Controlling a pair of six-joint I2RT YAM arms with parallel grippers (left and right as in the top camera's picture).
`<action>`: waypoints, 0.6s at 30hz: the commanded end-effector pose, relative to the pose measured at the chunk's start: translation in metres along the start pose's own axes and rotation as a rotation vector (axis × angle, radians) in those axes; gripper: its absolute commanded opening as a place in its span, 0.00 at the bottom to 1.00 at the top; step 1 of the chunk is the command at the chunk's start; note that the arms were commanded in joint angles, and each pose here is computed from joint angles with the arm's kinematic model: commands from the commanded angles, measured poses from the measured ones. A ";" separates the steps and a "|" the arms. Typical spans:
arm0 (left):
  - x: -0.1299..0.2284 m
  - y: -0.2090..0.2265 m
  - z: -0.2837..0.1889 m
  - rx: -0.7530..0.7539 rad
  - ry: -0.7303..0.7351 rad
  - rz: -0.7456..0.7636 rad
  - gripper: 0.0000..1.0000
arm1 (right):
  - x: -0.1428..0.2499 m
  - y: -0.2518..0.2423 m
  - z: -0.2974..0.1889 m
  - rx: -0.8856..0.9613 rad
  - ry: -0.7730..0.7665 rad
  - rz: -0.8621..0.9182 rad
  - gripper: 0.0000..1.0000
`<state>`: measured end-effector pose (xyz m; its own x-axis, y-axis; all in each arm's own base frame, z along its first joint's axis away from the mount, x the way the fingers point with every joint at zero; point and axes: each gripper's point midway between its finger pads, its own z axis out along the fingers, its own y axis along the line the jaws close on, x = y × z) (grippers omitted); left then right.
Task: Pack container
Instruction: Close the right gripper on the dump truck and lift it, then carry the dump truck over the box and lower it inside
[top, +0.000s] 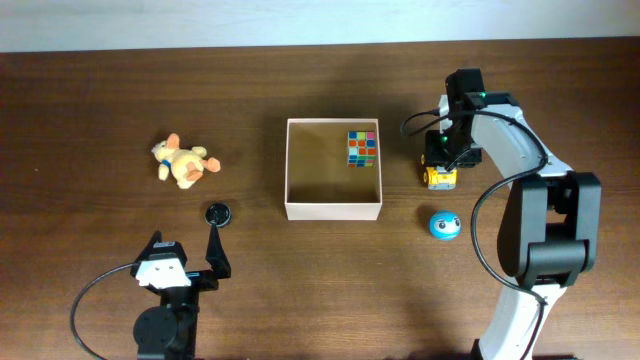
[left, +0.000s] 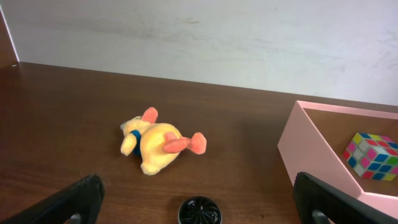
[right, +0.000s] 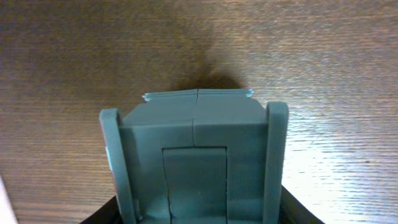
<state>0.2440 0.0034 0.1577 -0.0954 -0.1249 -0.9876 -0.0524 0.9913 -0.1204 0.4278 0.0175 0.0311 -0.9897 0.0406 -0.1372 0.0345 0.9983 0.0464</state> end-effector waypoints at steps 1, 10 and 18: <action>0.001 -0.001 0.000 0.009 -0.004 0.015 0.99 | -0.011 0.009 -0.015 -0.048 -0.030 -0.008 0.47; 0.000 -0.001 0.000 0.009 -0.004 0.015 0.99 | -0.046 0.014 -0.076 -0.053 -0.114 -0.015 0.48; 0.000 -0.001 0.000 0.009 -0.004 0.015 0.99 | -0.072 0.040 -0.153 -0.072 -0.239 -0.065 0.47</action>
<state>0.2440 0.0034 0.1577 -0.0954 -0.1249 -0.9876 -0.0524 0.9913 -0.1204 0.4723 0.0307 0.1635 -0.9523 0.0302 -0.3035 0.0028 0.9959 0.0903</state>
